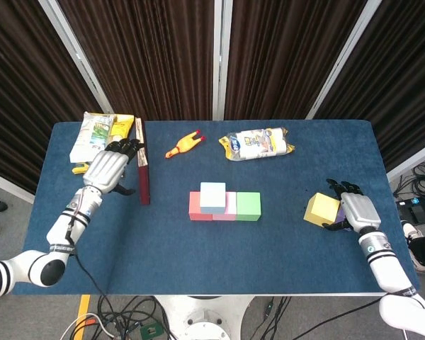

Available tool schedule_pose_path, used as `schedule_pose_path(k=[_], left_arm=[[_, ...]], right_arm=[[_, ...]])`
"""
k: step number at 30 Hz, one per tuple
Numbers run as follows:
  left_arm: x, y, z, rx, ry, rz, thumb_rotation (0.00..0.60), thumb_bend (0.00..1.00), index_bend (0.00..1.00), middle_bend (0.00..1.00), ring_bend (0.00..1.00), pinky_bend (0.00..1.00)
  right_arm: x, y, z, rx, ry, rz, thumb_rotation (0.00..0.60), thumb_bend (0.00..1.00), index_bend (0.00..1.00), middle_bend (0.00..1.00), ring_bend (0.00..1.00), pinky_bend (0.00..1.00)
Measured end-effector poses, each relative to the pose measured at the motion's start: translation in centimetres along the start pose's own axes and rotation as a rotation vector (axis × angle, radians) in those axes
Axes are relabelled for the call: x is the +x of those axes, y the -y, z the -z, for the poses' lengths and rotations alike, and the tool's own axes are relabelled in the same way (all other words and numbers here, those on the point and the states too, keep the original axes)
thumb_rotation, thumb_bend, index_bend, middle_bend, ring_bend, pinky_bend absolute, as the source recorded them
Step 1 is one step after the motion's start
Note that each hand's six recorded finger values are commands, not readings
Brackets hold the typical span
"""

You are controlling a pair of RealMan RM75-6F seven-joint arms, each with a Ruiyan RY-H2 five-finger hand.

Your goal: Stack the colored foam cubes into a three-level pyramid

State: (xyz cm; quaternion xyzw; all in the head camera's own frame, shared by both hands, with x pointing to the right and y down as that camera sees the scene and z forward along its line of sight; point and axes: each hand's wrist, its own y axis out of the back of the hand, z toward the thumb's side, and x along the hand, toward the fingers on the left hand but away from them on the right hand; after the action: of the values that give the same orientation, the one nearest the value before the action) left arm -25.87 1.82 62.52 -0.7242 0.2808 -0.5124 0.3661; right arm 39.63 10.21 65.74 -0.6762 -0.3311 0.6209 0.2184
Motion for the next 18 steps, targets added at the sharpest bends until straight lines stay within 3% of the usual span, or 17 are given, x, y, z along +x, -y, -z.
schedule_pose_path(k=[8, 18], left_arm=[[-0.3, 0.6, 0.4, -0.012, 0.0, 0.027, 0.6, 0.06, 0.11, 0.07, 0.01, 0.12], [-0.6, 0.6, 0.6, -0.022, -0.008, 0.041, 0.6, 0.07, 0.1, 0.07, 0.0, 0.12]], right_arm=[[-1.1, 1.1, -0.7, 0.059, -0.027, -0.004, 0.6, 0.05, 0.0, 0.17, 0.0, 0.02], [-1.6, 1.9, -0.1, 0.052, -0.066, 0.015, 0.6, 0.06, 0.0, 0.2, 0.0, 0.02]])
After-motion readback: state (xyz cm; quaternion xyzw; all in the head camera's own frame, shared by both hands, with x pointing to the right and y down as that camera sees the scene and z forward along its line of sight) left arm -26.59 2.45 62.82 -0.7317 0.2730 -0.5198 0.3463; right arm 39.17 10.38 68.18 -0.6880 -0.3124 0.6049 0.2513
